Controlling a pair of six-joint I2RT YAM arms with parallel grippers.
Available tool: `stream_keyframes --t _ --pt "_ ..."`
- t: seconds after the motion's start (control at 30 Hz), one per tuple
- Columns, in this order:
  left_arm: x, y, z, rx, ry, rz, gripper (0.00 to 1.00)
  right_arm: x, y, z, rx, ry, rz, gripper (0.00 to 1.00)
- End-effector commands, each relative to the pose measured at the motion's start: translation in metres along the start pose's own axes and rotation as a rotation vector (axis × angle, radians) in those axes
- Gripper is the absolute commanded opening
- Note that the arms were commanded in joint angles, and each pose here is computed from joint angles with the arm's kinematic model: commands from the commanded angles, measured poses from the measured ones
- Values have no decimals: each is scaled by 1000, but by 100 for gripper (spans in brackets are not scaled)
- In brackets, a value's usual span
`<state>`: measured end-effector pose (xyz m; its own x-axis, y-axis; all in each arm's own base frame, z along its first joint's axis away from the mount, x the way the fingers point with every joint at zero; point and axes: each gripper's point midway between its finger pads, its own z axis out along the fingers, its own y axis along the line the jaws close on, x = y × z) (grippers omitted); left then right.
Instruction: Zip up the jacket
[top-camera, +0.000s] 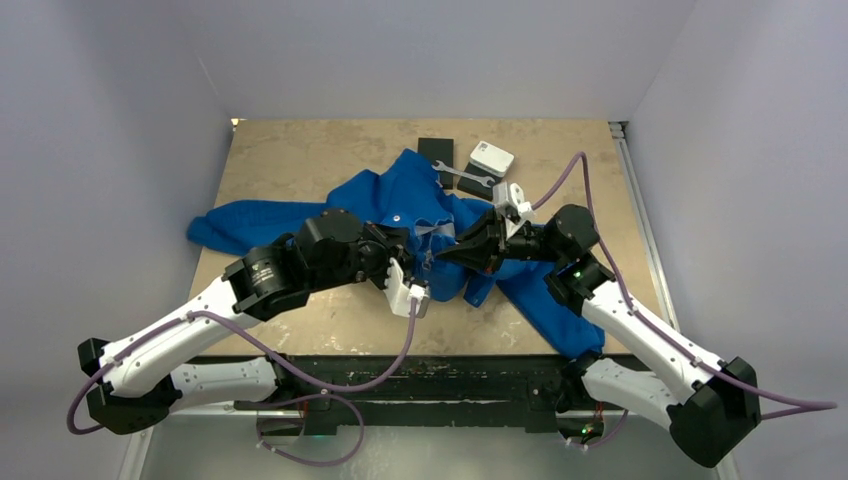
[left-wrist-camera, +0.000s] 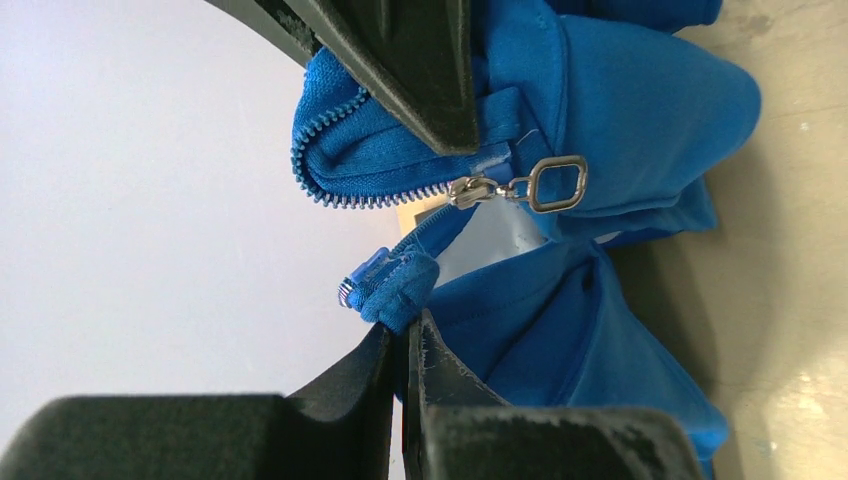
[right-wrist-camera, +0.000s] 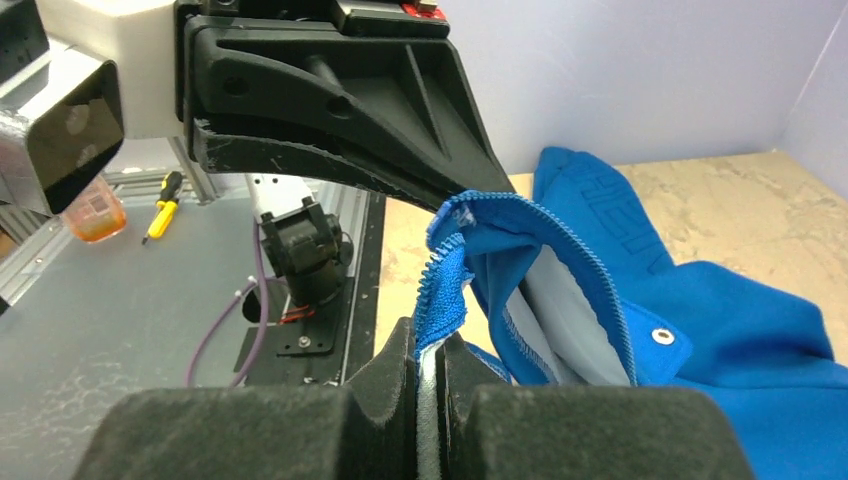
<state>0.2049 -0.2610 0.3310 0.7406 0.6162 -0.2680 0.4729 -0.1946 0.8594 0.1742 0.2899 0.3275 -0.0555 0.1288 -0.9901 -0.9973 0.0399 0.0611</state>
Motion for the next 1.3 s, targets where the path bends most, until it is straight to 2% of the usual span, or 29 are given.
stream_keyframes --t 0.0,0.23,0.43,0.77,1.27 --pt "-16 2 -9 -15 -80 -86 0 -26 9 0 -43 -19 17 0" --pt "-13 -27 1 99 -82 -29 0 -14 8 4 -77 59 179 0" --pt "-8 -42 6 189 -63 48 0 -7 6 5 -85 97 213 0" --pt "-4 -27 11 111 -32 37 0 -1 10 5 -116 116 253 0" --pt "-3 -29 13 114 -32 42 0 -4 4 8 -92 96 262 0"
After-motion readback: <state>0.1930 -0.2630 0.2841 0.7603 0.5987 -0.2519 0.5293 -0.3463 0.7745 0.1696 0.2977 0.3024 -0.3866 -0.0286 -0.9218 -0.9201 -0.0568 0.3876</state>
